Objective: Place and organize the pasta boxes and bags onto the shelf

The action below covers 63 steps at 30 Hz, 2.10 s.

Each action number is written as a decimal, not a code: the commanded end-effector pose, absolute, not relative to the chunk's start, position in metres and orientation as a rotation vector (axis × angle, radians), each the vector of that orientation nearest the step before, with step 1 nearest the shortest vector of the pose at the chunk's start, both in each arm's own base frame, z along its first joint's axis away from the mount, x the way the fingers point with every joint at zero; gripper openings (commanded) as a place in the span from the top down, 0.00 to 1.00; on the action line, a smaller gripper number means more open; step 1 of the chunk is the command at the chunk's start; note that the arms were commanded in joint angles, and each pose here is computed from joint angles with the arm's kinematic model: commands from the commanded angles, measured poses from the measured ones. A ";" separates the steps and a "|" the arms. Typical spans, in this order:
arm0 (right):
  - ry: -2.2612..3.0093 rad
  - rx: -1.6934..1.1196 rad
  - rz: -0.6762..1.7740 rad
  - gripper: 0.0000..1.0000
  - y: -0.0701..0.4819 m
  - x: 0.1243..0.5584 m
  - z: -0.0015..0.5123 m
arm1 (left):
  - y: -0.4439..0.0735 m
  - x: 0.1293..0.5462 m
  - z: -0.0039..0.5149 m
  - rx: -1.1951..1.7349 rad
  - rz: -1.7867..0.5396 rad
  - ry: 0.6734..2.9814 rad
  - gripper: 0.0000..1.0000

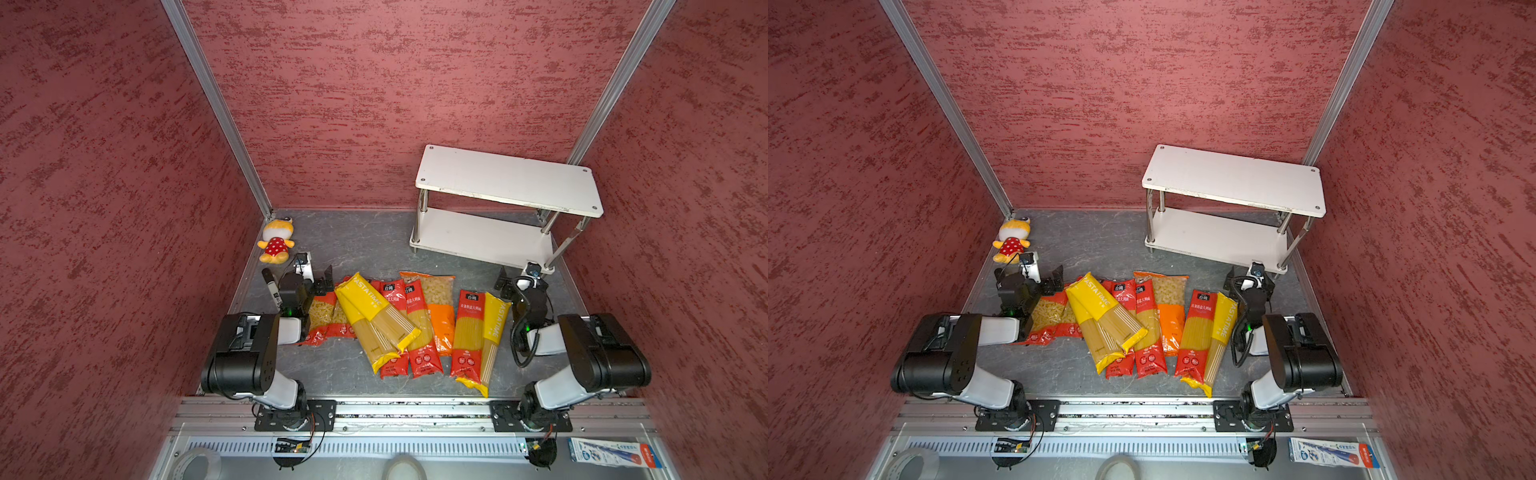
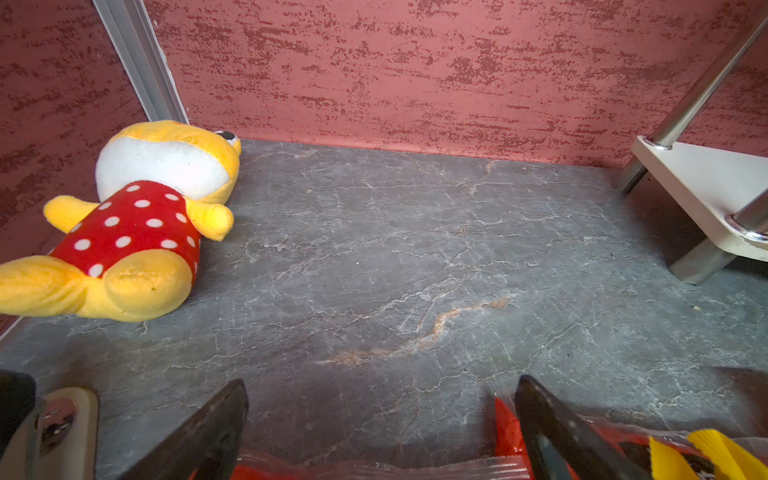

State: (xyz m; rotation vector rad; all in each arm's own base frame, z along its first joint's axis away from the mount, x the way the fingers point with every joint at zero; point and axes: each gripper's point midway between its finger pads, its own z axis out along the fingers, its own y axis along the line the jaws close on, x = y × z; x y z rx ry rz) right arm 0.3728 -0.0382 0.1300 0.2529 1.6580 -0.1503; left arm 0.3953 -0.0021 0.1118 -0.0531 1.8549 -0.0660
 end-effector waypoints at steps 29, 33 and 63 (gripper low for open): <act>1.662 0.336 -0.202 0.01 -0.055 0.391 0.172 | 0.023 0.336 0.230 -0.629 -0.473 1.914 0.08; 1.654 0.419 -0.217 0.01 -0.063 0.411 0.222 | 0.010 0.333 0.235 -0.586 -0.410 1.952 0.10; 2.455 0.656 0.714 0.52 0.076 0.250 0.090 | -0.336 0.273 0.156 0.151 -0.764 2.342 0.39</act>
